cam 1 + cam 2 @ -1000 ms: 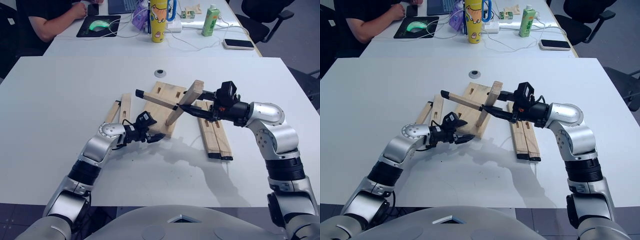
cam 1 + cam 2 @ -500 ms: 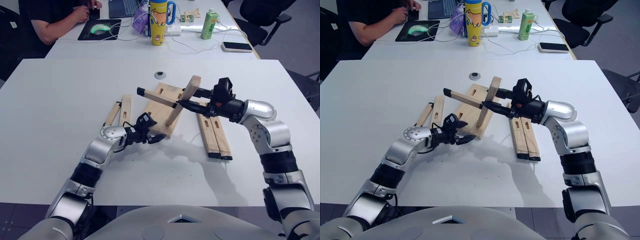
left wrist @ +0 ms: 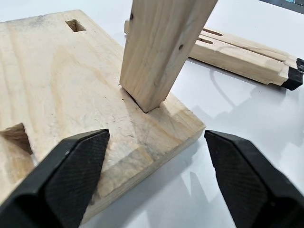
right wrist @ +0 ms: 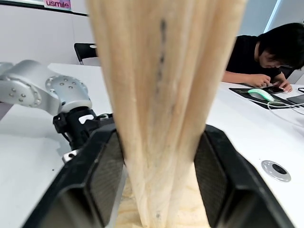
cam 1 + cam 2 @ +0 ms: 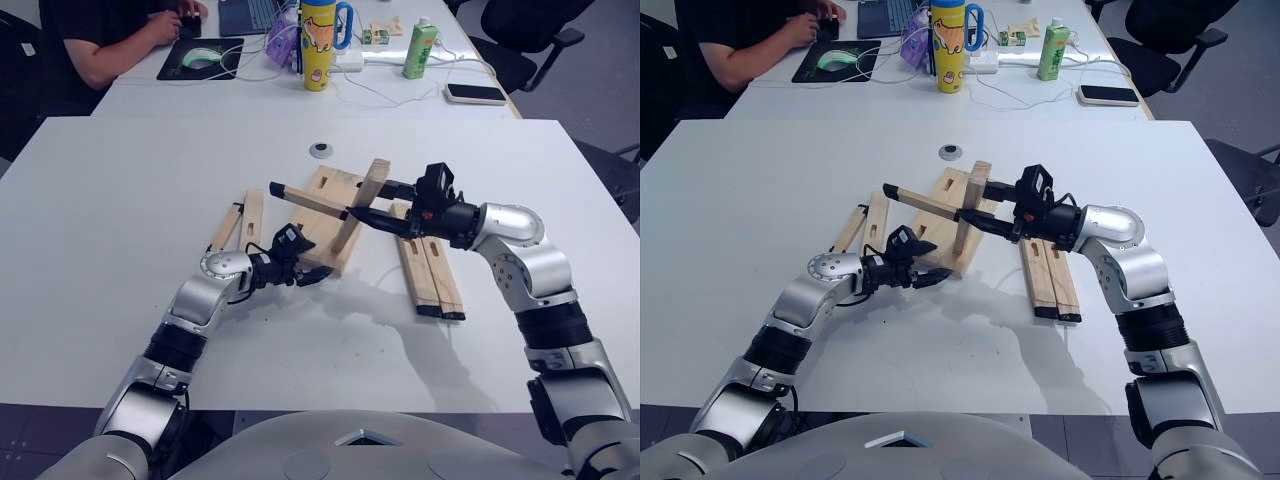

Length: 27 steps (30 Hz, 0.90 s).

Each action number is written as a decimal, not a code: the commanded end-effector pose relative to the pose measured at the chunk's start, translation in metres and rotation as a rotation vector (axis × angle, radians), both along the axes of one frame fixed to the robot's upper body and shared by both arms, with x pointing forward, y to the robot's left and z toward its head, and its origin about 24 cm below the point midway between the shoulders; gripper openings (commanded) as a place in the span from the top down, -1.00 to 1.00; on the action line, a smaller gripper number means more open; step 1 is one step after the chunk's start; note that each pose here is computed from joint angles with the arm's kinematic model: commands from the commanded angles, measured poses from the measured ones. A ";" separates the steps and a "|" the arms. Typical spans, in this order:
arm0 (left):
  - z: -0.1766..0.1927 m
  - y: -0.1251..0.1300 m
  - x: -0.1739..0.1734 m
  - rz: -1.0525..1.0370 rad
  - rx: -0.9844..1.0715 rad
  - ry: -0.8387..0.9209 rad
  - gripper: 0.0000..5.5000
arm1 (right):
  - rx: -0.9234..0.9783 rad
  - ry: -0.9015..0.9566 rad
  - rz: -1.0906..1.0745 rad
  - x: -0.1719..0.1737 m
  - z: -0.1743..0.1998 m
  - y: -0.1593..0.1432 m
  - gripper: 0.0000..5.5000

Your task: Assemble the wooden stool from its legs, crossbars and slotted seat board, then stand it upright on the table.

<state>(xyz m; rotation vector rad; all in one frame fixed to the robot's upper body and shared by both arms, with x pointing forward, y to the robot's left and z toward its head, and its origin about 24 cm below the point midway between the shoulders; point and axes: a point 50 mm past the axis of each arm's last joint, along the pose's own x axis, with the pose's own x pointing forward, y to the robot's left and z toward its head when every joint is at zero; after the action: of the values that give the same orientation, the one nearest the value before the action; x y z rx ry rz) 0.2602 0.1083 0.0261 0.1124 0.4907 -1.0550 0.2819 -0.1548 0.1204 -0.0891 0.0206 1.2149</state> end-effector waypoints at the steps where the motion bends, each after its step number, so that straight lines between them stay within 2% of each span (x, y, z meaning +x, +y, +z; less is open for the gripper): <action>1: -0.052 0.020 -0.027 0.064 0.153 0.251 -0.35 | -0.275 0.332 -0.060 -0.018 -0.079 -0.012 0.25; 6: -0.052 0.020 -0.025 0.069 0.152 0.247 -0.35 | -0.282 0.342 0.031 -0.036 -0.087 -0.010 0.25; 11: -0.053 0.021 -0.024 0.077 0.150 0.247 -0.35 | -0.169 0.271 -0.068 -0.018 -0.075 -0.012 0.25; 16: -0.053 0.021 -0.023 0.078 0.148 0.244 -0.35 | 0.029 0.208 -0.099 -0.005 -0.048 -0.008 0.25; 17: -0.053 0.022 -0.024 0.077 0.150 0.245 -0.35 | 0.055 0.207 -0.083 -0.006 -0.045 -0.007 0.12; 27: -0.058 0.028 -0.021 0.094 0.168 0.249 -0.35 | 0.063 0.216 -0.065 -0.011 -0.044 -0.006 -0.42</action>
<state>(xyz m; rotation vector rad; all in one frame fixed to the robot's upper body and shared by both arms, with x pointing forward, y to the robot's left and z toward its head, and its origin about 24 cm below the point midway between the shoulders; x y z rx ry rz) 0.2675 0.1082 0.0246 0.1076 0.4683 -1.0530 0.2714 -0.1593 0.0729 0.1016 0.1789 1.1518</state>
